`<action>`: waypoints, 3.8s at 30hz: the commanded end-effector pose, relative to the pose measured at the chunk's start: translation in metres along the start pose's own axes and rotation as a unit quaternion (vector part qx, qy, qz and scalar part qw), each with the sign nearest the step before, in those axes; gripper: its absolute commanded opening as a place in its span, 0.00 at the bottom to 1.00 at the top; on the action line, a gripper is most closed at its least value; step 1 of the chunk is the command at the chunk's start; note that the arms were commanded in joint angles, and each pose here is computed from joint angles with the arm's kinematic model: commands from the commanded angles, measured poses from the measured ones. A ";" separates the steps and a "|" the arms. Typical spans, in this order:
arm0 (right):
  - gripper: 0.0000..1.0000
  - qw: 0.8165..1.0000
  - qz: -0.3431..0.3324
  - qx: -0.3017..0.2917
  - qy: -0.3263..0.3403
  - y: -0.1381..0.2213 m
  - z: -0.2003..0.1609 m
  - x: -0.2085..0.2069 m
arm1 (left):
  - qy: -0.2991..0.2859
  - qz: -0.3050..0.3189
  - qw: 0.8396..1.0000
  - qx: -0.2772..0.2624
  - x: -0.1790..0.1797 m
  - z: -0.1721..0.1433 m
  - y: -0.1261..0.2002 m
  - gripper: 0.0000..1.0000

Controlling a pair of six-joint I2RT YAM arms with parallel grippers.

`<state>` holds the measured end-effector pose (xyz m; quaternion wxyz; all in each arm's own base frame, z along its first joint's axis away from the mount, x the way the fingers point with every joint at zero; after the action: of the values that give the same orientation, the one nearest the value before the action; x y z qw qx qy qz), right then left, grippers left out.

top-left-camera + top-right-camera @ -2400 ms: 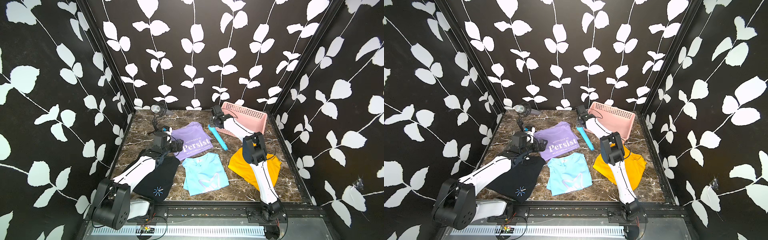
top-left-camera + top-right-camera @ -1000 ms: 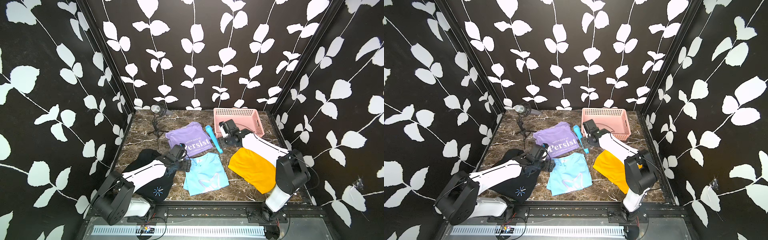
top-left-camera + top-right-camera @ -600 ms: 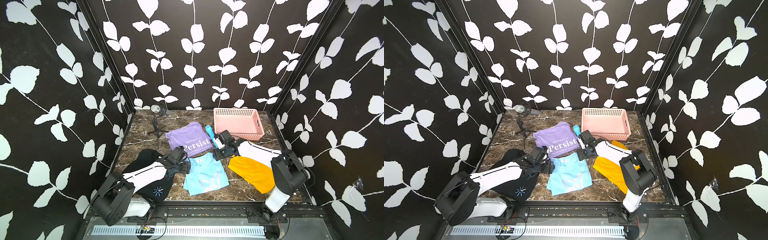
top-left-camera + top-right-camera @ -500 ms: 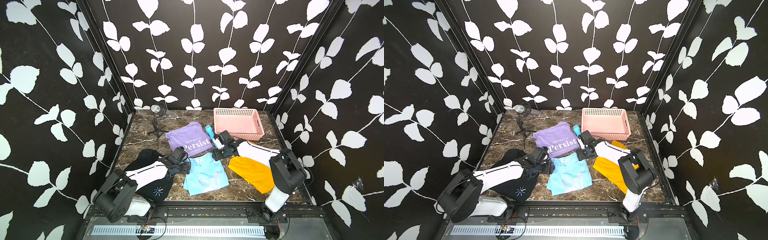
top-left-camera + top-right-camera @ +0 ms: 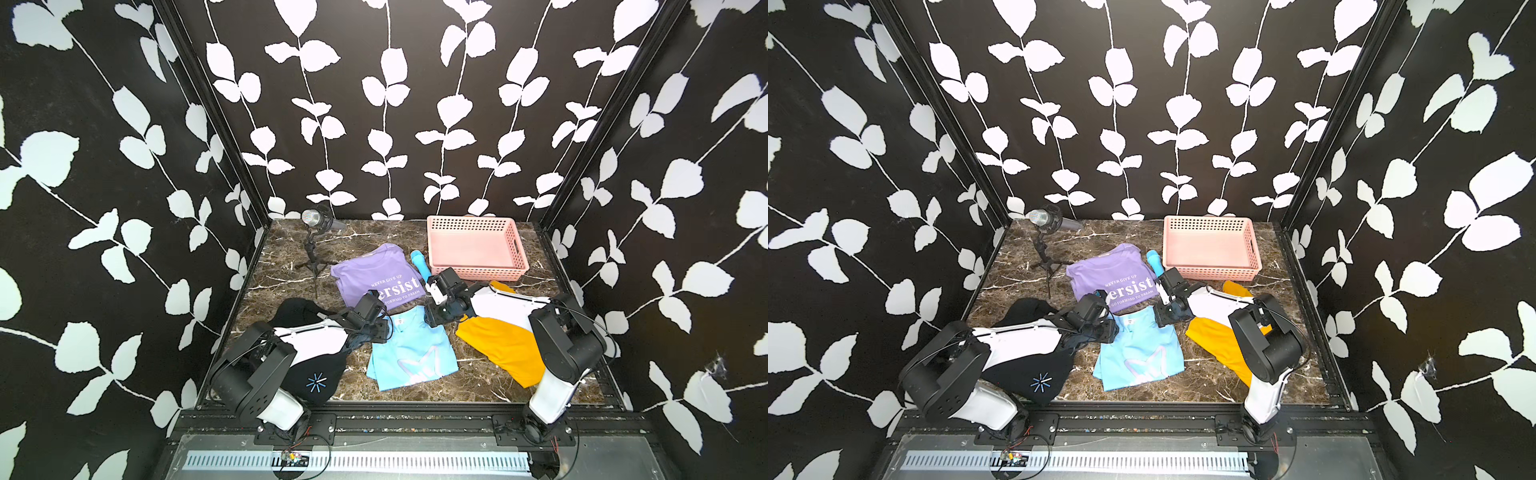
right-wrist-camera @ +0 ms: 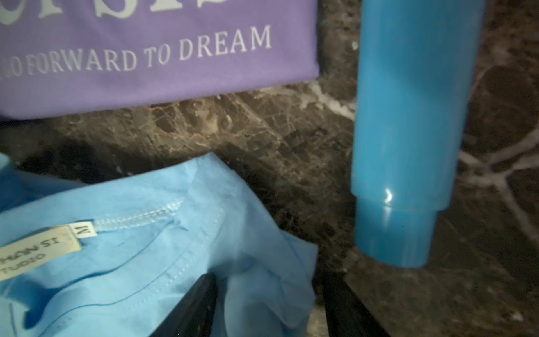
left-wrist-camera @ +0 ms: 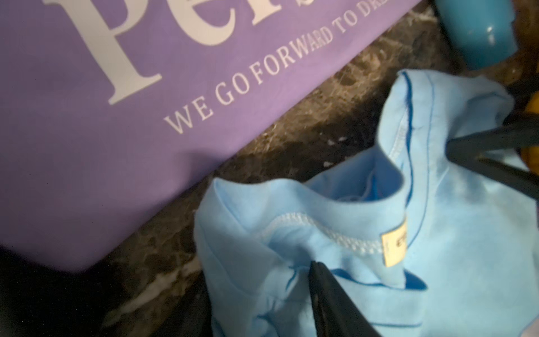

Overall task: Put the folded t-shirts into the basket
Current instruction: Pick up the T-shirt from the center of the board, then place the T-shirt in the bin.

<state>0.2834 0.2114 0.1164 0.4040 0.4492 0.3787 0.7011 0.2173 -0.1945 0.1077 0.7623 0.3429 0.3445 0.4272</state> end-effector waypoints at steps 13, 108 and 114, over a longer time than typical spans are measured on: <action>0.10 0.994 0.081 -0.059 -0.052 0.005 -0.008 -0.006 | 0.067 -0.029 0.997 -0.014 0.005 -0.025 -0.013 0.00; 0.00 0.895 -0.286 -0.333 -0.081 0.089 0.240 -0.217 | -0.226 -0.046 0.919 -0.319 -0.079 0.328 -0.163 0.00; 0.00 0.896 -0.286 -0.328 -0.082 0.085 0.239 -0.219 | -0.220 -0.051 0.916 -0.333 -0.079 0.329 -0.167 0.00</action>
<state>0.5384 0.0308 0.1886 0.7206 0.2405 0.2220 0.6112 0.5161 -0.4121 0.1547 0.9122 0.1563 0.0387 0.3767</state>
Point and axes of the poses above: each gripper's point midway between its finger pads, its own y axis back along the fingers, its own x axis along the line the jaws close on, z = x × y, the point moved 10 cm from there along y, back along the fingers, and after that the axes turned 9 degrees about -y, right-handed, at the moved point
